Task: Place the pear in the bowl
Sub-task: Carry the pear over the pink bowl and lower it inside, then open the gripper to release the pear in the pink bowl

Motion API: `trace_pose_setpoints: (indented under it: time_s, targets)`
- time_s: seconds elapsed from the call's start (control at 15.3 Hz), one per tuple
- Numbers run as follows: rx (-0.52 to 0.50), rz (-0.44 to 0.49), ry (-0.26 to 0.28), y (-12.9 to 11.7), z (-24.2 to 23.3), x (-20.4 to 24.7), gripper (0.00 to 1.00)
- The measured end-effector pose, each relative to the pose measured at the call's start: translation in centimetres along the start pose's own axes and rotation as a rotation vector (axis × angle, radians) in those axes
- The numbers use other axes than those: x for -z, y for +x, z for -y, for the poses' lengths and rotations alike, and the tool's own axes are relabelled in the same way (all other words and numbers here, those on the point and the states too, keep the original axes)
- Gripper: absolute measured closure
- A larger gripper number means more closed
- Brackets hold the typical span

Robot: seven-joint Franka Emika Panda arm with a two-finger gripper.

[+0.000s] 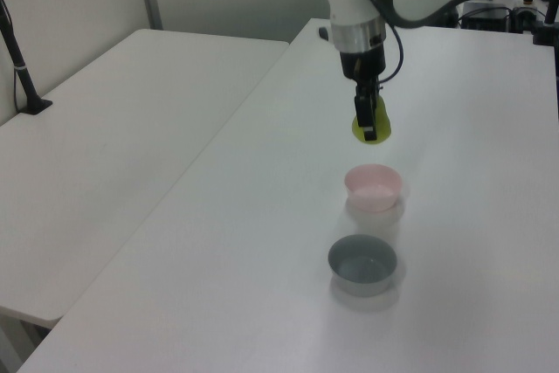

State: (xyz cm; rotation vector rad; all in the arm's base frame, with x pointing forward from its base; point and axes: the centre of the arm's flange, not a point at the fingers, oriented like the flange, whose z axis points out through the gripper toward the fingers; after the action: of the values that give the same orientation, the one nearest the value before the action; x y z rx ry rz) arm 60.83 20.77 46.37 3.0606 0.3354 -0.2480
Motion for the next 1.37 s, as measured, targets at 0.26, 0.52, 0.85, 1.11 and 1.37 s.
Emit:
trace_pose_setpoints:
  time_s: [0.26,0.52,0.85,1.11,1.37]
  targets:
    - [-0.007,0.056,-0.011,1.3,-0.2,-3.5,0.16]
    - [-0.006,0.099,-0.022,2.4,-0.1,-6.9,0.16]
    - [-0.004,0.124,-0.036,3.4,0.0,-10.0,0.16]
    - [-0.002,0.128,-0.039,3.9,0.1,-11.4,0.16]
    - [0.012,0.124,-0.045,4.1,1.3,-12.2,0.01]
